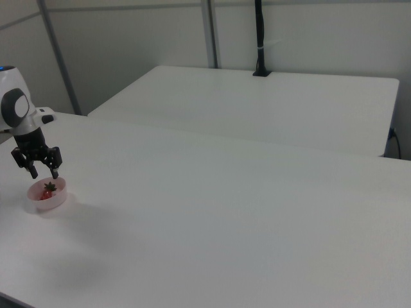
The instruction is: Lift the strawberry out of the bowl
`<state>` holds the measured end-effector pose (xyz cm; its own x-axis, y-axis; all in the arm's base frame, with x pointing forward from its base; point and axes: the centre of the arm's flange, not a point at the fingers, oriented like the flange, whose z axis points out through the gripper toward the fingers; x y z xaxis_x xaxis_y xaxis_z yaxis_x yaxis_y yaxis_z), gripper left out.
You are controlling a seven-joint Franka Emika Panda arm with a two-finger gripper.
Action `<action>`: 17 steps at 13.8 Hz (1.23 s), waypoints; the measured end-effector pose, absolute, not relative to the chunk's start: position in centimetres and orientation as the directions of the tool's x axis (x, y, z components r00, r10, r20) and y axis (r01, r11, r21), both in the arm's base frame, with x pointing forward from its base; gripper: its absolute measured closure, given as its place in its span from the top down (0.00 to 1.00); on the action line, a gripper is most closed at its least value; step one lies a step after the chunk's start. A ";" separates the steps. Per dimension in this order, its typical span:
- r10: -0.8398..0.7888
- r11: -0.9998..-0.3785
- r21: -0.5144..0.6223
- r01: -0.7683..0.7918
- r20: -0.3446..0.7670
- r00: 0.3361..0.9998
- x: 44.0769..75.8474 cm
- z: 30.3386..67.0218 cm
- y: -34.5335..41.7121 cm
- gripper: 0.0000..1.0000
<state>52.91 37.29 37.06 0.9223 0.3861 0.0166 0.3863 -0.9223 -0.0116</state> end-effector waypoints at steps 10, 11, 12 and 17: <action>0.443 -0.894 0.032 0.446 -0.066 0.894 52.2 31.6 37.8 0.67; 0.450 -0.890 0.044 0.454 -0.069 0.890 52.2 31.3 37.7 0.66; 0.457 -0.886 0.049 0.460 -0.070 0.887 52.2 31.2 37.7 0.58; 0.467 -0.882 0.048 0.470 -0.064 0.882 52.4 31.5 37.8 0.40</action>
